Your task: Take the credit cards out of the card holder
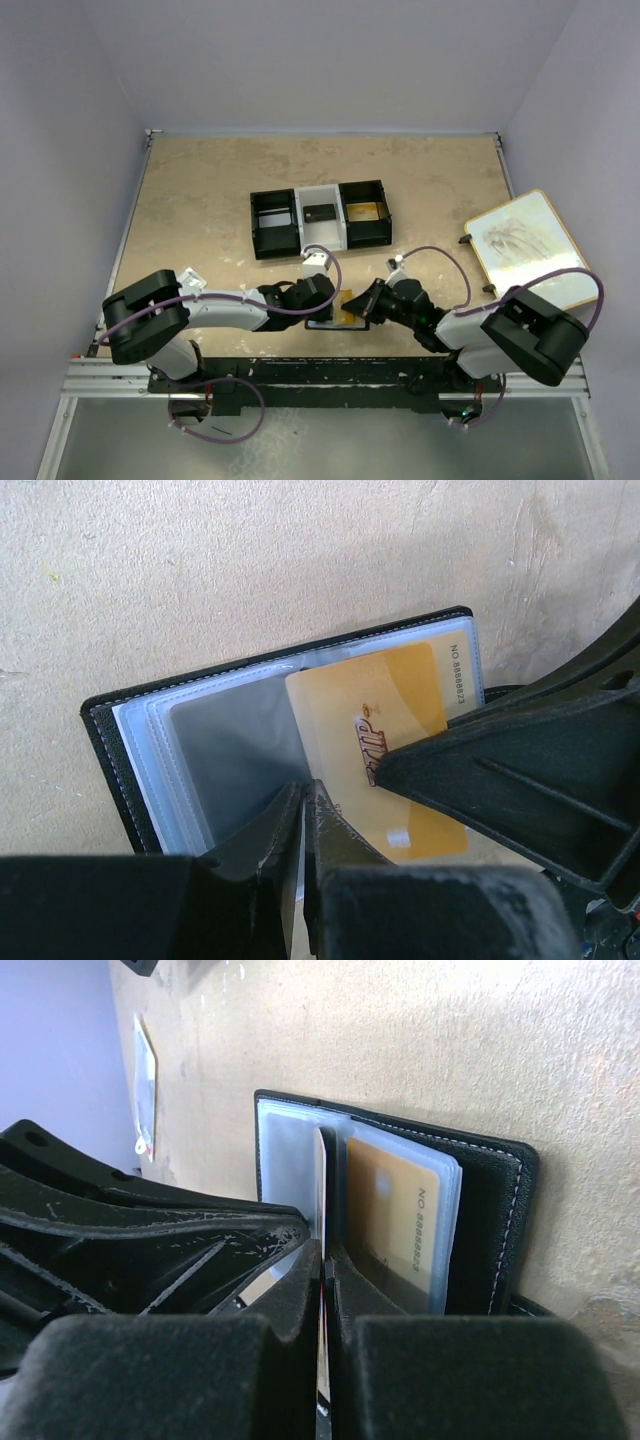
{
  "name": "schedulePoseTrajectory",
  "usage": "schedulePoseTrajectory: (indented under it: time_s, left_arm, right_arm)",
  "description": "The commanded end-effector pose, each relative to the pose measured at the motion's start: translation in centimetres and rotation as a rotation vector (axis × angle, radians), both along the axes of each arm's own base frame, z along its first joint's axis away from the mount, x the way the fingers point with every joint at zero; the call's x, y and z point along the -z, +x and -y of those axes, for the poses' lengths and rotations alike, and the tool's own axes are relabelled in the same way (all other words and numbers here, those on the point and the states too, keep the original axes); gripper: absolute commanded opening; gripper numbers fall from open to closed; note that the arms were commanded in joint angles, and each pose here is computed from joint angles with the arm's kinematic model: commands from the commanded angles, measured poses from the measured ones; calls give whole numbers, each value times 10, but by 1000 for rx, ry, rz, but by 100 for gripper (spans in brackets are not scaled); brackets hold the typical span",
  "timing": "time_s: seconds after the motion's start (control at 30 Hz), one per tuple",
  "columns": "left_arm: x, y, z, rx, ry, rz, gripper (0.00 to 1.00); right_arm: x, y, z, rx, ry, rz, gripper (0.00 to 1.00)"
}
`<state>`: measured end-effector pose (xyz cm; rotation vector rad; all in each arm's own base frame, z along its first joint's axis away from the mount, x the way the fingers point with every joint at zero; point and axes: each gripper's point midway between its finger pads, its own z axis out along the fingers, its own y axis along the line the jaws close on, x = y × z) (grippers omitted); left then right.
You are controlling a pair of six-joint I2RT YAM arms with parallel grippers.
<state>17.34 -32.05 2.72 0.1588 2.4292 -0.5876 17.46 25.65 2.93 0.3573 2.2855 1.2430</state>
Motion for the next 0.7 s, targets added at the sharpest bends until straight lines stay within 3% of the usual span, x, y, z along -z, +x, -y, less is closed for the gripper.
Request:
schedulePoseTrajectory:
  time_s: [0.0, 0.2, 0.4, 0.67]
  left_arm:
    - [22, -7, -28, -18, 127, -29, 2]
    - [22, -4, -31, -36, 138, -18, 2]
    - [10, 2, -27, -57, 112, 10, 2]
    - [-39, 14, -27, -63, 78, 98, 23]
  right_arm:
    - [-12, 11, 2, 3, -38, 69, 0]
    - [-23, 14, 18, -11, -168, 145, 0]
    - [-43, 11, 27, -31, -177, 263, 0]
    - [-85, 30, 34, -10, -222, 490, 0]
